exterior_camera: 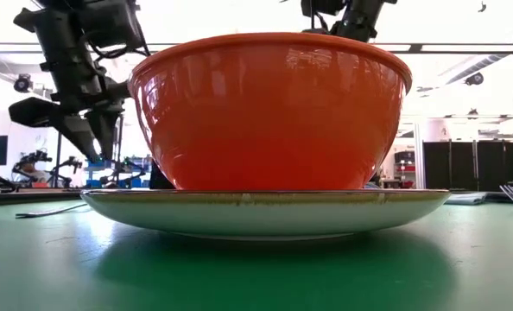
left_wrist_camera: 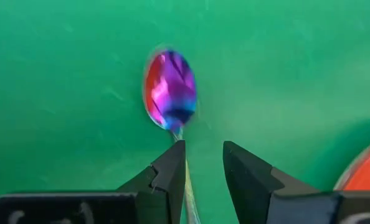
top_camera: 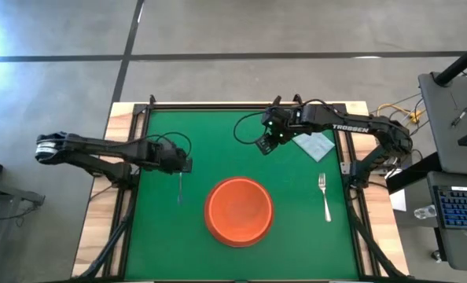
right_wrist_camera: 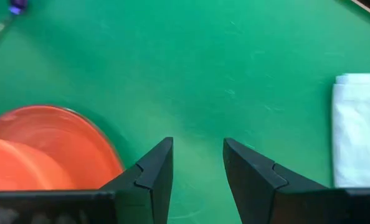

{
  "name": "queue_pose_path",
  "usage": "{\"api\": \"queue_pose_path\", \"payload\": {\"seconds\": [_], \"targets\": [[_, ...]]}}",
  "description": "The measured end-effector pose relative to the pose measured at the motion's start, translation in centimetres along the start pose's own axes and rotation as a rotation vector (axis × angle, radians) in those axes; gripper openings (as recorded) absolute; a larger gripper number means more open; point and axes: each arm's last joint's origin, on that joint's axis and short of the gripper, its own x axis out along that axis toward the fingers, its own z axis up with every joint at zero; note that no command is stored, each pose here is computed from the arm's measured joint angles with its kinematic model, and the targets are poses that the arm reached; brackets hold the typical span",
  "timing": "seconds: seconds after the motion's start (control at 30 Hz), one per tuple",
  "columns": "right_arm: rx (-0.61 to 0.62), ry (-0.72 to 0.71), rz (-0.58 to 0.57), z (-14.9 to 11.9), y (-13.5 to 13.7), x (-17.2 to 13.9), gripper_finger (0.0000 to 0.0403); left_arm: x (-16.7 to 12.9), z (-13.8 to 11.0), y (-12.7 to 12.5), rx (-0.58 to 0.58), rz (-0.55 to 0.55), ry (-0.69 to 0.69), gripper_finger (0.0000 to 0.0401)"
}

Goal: Set table place
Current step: Put the purple spoon into the orange bowl

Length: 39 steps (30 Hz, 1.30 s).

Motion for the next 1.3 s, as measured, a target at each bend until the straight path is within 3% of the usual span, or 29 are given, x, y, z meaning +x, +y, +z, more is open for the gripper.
{"api": "queue_pose_path", "payload": {"seconds": [0.27,0.43,1.0,1.3], "targets": [[-0.064,0.040,-0.032,-0.7,-0.9,1.4,0.0152,1.9,-1.9,-0.6,-0.011,0.095,0.081,0.0093],[-0.080,0.065,-0.047,-1.3,-1.3,2.2,0.0160,2.7,-2.6,-1.5,-0.015,0.068,0.103,0.0093],[-0.104,0.067,-0.044,-1.4,-1.3,2.4,0.0155,6.0,-3.4,-1.6,-0.001,0.220,0.088,0.0093],[-0.106,0.064,-0.041,-1.4,-1.3,2.4,0.0148,6.3,-3.4,-1.7,0.035,0.227,0.068,0.0087]]}}
